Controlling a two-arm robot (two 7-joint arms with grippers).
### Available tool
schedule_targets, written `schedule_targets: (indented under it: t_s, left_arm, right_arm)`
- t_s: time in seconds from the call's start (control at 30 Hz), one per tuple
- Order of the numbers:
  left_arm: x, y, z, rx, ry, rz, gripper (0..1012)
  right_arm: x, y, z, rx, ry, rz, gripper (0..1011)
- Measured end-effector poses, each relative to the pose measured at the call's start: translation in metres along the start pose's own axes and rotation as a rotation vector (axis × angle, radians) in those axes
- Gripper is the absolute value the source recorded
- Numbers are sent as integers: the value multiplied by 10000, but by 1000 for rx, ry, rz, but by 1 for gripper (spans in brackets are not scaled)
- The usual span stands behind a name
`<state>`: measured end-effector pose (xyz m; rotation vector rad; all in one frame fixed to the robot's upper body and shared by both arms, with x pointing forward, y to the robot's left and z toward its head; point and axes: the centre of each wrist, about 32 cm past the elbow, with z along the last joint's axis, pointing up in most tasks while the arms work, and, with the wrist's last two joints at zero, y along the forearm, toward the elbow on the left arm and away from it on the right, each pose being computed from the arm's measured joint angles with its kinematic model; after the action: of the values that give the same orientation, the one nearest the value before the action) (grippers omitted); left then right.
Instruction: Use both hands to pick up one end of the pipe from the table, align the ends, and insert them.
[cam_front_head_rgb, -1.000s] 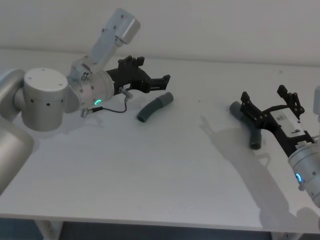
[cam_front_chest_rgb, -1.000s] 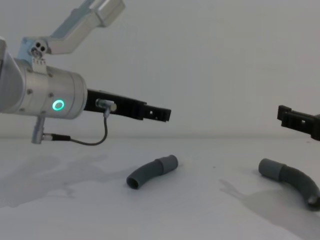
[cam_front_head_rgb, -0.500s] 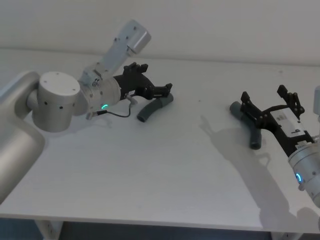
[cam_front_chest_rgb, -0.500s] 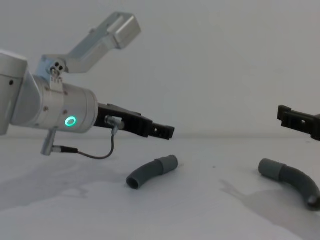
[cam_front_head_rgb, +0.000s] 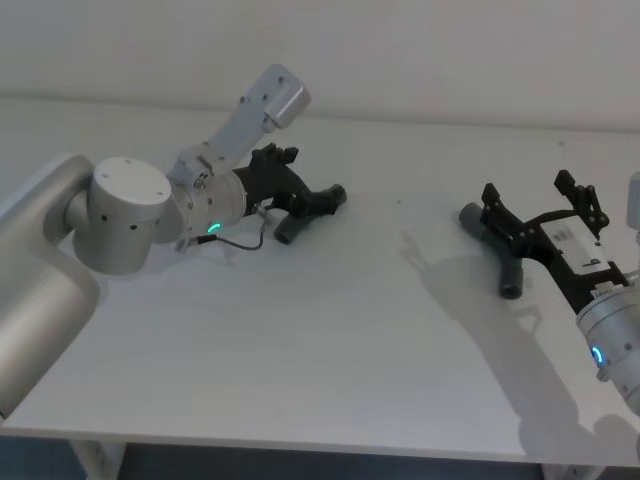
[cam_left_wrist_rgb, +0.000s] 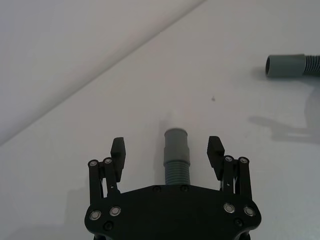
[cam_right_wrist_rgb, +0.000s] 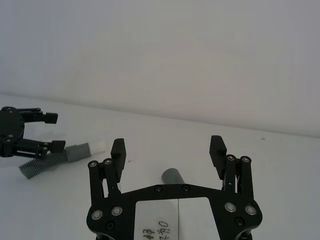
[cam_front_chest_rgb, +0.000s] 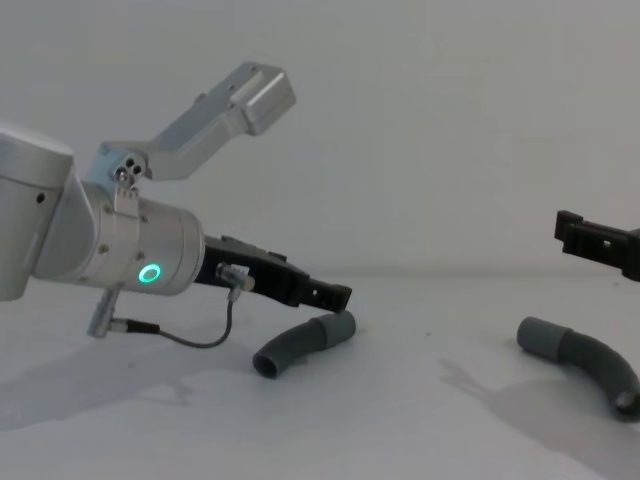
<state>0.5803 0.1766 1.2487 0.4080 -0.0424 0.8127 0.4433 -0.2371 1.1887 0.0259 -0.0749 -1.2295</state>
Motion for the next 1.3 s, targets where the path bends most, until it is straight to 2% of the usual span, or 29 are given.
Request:
schedule_targets:
  t_s: [0.37, 0.73, 1.0, 1.3]
  left_arm:
    - [-6, 8, -58, 49, 9, -9, 1001]
    - [43, 0, -41, 97, 17, -20, 1001]
    - [57, -36, -34, 103, 24, -20, 1001]
    - [41, -114, -55, 104, 49, -20, 1001]
  right_arm:
    - [0, 0, 0, 0, 0, 0, 1000]
    - [0, 0, 0, 0, 0, 0, 1000]
    - [0, 0, 0, 0, 0, 0, 1000]
    - [0, 0, 0, 0, 0, 0, 1000]
